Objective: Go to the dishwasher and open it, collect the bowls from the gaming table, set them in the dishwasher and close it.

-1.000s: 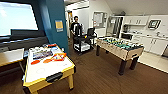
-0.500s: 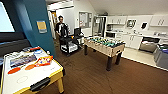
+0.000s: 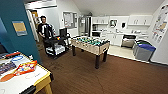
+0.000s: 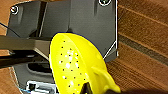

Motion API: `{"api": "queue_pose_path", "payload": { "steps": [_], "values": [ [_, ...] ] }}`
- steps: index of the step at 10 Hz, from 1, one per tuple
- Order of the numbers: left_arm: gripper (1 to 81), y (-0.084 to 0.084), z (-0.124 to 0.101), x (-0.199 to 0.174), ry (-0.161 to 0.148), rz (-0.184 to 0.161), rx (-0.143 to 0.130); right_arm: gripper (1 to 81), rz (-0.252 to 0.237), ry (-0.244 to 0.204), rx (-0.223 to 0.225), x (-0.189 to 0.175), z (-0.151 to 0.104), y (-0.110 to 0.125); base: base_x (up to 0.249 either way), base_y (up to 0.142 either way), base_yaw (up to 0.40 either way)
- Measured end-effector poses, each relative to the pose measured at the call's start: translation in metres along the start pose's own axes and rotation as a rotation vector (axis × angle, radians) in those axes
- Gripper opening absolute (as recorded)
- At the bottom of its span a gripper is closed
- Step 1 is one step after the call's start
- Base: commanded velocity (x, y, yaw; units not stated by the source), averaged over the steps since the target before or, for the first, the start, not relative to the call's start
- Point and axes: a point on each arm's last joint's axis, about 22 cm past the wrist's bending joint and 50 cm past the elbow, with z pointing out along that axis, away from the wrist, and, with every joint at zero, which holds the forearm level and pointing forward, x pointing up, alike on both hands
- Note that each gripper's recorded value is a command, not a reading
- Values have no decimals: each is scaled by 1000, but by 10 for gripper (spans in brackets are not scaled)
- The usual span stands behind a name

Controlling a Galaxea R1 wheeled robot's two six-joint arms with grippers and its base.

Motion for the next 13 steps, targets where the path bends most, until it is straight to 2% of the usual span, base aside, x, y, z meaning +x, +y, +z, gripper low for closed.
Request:
{"api": "queue_pose_path", "payload": {
  "steps": [13],
  "values": [
    [10, 1, 1, 0, 0, 0, -1, 10, -4, 1, -2, 1, 0, 1, 0, 0, -393]
  ]
}}
